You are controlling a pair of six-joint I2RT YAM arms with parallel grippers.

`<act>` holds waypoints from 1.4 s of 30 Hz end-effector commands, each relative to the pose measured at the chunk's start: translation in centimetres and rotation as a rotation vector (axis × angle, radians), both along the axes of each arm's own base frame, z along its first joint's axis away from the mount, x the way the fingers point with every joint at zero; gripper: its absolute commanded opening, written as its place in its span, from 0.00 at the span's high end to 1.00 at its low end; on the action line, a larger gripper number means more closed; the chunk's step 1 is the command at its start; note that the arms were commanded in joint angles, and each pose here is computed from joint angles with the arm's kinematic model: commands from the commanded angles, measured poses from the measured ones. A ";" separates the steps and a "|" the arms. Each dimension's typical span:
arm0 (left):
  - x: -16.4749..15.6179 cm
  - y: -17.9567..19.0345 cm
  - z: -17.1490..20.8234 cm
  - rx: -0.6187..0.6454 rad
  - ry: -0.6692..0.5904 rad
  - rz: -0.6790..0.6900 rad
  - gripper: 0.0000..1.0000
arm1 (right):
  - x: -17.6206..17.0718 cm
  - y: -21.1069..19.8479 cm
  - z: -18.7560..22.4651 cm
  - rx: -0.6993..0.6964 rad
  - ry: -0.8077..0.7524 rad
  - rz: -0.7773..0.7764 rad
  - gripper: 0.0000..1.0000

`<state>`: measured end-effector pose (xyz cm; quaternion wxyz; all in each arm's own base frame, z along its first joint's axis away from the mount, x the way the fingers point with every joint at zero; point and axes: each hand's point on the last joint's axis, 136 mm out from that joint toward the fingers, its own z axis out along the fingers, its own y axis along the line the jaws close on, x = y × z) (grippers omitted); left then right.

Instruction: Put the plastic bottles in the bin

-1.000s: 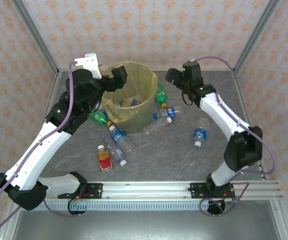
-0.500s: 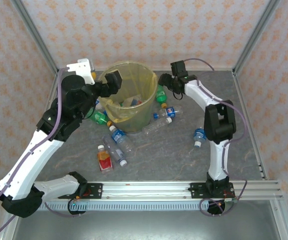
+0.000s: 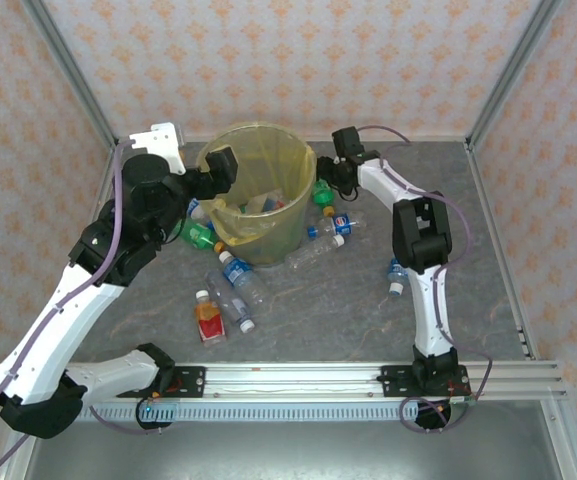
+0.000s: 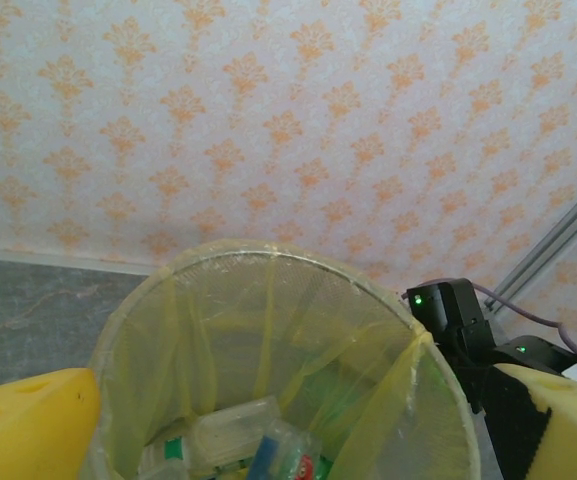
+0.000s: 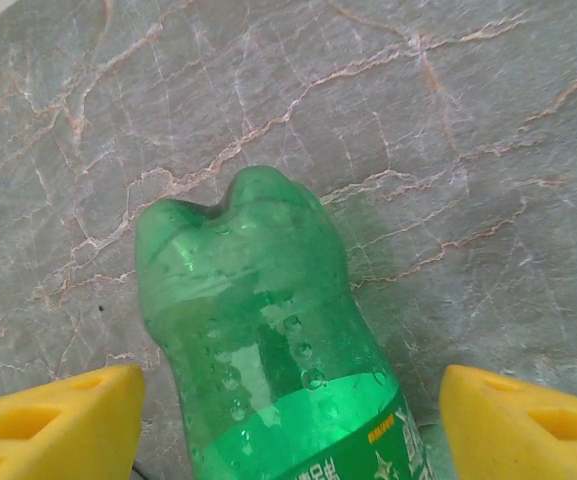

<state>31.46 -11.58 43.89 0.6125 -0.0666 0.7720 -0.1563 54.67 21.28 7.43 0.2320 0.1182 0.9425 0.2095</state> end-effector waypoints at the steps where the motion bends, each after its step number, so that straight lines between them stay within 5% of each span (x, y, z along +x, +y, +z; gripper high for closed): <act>1: -0.2 0.3 0.8 0.030 -0.014 0.010 0.01 | -0.4 0.9 -1.0 -0.021 0.028 0.046 0.22; 14: 0.1 0.1 0.5 0.044 -0.003 0.012 0.01 | -0.4 2.0 -3.4 -0.031 0.071 0.077 0.26; 21: -0.1 0.3 0.3 0.046 -0.001 0.013 0.01 | -0.5 1.6 -2.3 -0.031 0.054 0.051 0.38; 42: -0.5 0.0 -0.8 0.043 -0.004 -0.011 0.01 | -2.3 -1.4 13.0 0.078 -0.226 -0.114 0.41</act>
